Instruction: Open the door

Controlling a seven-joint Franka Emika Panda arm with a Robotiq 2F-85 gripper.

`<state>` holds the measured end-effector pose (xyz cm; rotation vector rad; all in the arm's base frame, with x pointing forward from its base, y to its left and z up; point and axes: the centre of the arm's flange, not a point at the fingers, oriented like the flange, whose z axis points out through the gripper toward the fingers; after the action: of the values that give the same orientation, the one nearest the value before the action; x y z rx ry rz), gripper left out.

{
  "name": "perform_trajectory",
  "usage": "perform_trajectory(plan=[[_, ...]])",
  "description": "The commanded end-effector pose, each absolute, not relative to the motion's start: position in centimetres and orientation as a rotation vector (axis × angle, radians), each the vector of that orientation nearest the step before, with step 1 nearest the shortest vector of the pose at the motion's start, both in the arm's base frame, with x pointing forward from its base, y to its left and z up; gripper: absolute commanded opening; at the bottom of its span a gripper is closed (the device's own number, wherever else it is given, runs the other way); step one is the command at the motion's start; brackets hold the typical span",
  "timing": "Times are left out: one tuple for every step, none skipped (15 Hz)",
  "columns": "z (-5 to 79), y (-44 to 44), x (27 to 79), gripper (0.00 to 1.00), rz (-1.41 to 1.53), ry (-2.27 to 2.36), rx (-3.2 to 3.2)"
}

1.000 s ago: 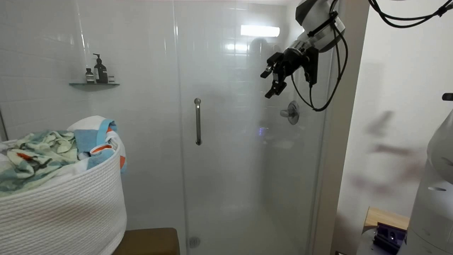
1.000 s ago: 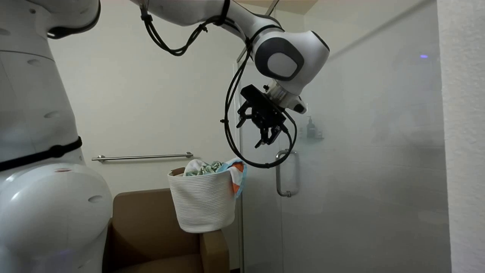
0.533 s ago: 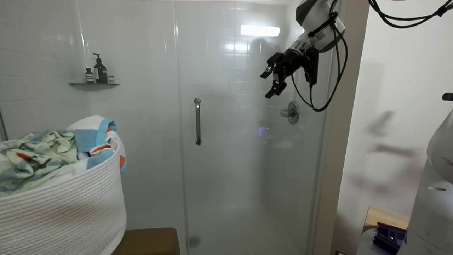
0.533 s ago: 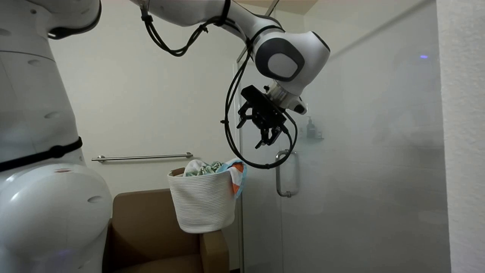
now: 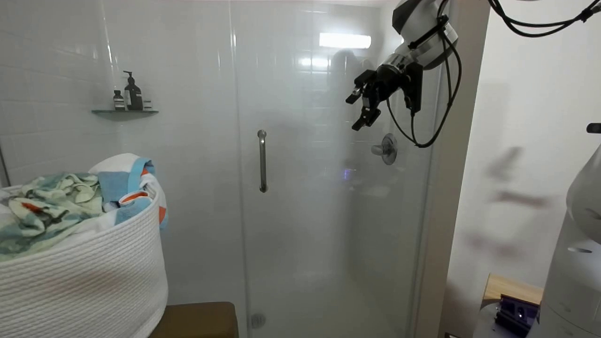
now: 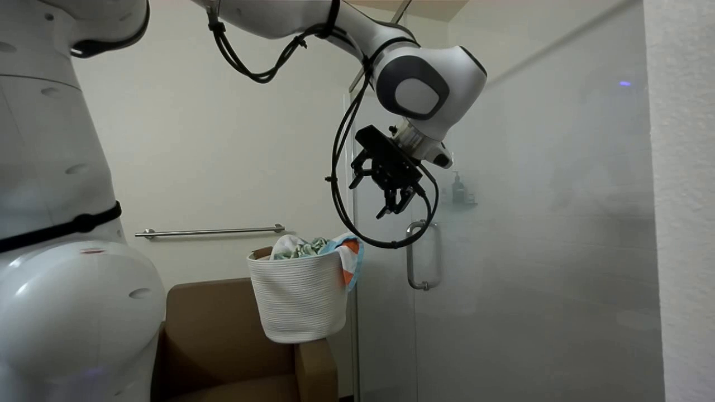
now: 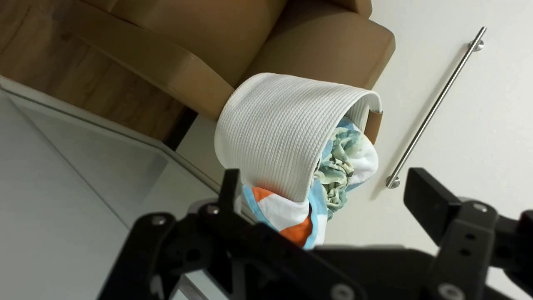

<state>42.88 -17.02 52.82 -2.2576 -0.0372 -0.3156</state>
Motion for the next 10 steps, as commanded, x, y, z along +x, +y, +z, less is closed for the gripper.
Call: perform_trajectory(plan=[[52.8, -17.0, 42.9, 1.0, -0.316, -0.037, -2.258], [52.8, -17.0, 42.9, 1.0, -0.316, -0.037, -2.258], [52.8, -17.0, 42.9, 1.0, -0.316, -0.037, -2.258], [53.1, -16.7, 42.9, 1.0, -0.329, -0.064, -2.261], [53.1, -16.5, 42.9, 1.0, -0.326, -0.079, -2.255], [53.2, -16.0, 43.1, 1.0, -0.342, -0.105, -2.233], [53.3, -15.6, 43.2, 1.0, -0.356, -0.116, -2.225], [53.3, -14.8, 43.5, 1.0, -0.386, -0.139, -2.218], [53.3, -14.3, 43.7, 1.0, -0.411, -0.16, -2.205], [53.3, -13.8, 44.1, 1.0, -0.438, -0.184, -2.183]])
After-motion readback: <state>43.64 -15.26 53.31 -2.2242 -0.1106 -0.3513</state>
